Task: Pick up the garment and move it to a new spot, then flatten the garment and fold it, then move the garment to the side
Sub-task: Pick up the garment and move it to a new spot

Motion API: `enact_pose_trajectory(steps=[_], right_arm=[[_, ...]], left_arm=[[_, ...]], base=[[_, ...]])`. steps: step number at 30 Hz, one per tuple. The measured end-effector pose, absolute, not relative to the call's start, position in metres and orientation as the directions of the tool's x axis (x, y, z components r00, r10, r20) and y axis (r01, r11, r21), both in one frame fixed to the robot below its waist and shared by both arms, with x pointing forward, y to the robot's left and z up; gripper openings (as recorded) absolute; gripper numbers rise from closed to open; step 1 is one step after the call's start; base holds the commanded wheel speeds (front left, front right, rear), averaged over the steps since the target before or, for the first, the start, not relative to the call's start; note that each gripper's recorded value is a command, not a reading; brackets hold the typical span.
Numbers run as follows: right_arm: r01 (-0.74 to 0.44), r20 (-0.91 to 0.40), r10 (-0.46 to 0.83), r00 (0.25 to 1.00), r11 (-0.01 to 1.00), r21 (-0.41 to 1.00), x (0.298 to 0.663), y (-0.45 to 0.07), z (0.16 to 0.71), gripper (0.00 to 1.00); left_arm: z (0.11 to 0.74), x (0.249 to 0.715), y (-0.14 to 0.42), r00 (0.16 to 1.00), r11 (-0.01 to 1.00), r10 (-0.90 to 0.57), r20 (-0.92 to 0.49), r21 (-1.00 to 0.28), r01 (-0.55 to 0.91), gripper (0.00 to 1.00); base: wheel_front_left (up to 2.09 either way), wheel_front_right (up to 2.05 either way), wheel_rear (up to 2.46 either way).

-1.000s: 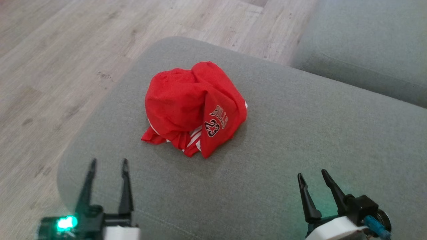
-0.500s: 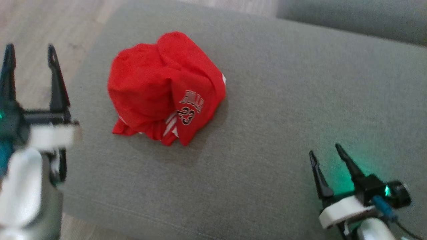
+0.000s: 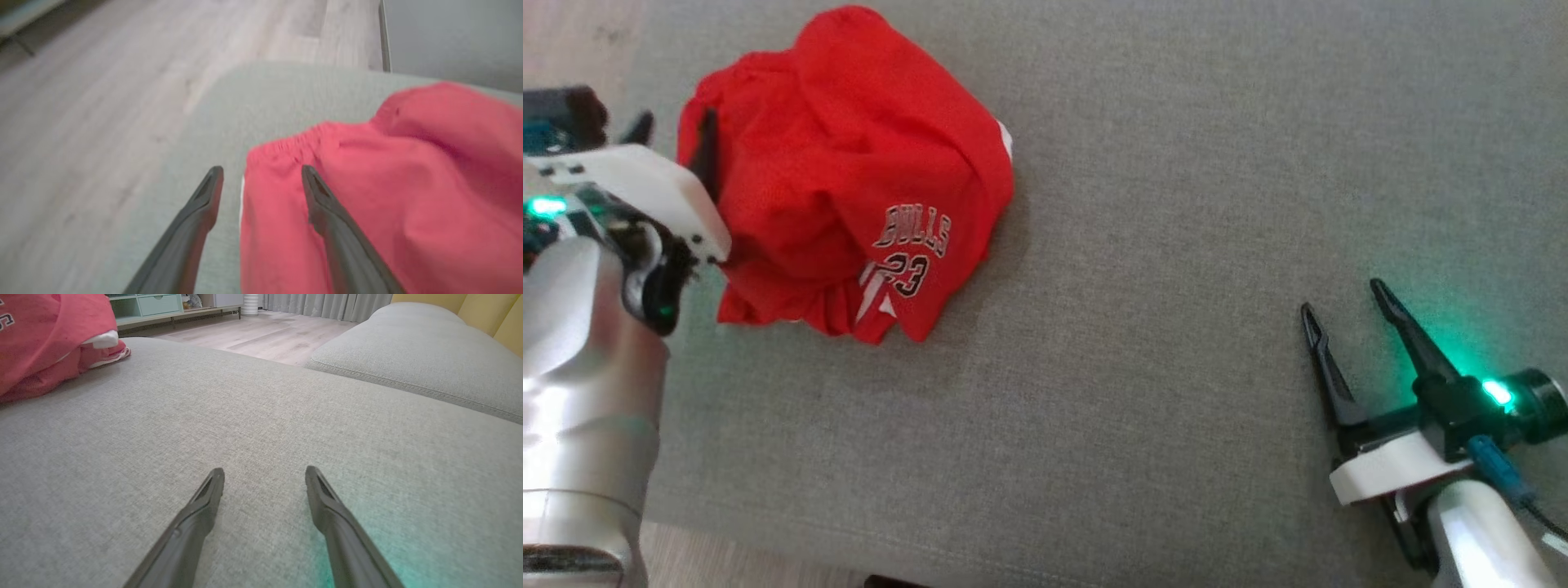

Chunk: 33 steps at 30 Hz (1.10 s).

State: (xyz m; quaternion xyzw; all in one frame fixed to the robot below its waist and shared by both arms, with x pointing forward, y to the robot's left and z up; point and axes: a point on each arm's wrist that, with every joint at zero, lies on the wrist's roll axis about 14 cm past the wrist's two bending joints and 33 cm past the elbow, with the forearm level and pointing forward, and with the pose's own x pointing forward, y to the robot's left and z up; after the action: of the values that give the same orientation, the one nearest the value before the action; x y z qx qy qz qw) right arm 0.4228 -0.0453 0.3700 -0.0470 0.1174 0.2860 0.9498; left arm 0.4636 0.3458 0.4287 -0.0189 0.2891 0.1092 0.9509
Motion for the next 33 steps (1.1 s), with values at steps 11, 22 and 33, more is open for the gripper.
enact_pose_trajectory(steps=[11,22,33], right_arm=[[-0.548,-0.239,0.532,0.812,0.837,0.000,0.433,-0.045,0.360,1.00],[-0.524,-0.177,0.519,0.836,0.851,0.022,0.429,-0.035,0.395,1.00],[-0.365,-0.078,0.367,0.927,0.930,0.047,0.407,-0.079,0.447,1.00]], left_arm=[[0.384,0.468,0.317,0.759,0.989,0.070,-0.648,-0.052,-0.135,0.00],[0.536,0.530,0.273,0.974,0.989,-0.117,-0.193,0.069,0.132,0.00],[0.688,0.537,0.119,0.830,0.821,-0.544,0.123,0.285,0.495,0.00]], base=[[0.00,0.00,0.00],[0.00,0.00,0.00],[0.00,0.00,0.00]])
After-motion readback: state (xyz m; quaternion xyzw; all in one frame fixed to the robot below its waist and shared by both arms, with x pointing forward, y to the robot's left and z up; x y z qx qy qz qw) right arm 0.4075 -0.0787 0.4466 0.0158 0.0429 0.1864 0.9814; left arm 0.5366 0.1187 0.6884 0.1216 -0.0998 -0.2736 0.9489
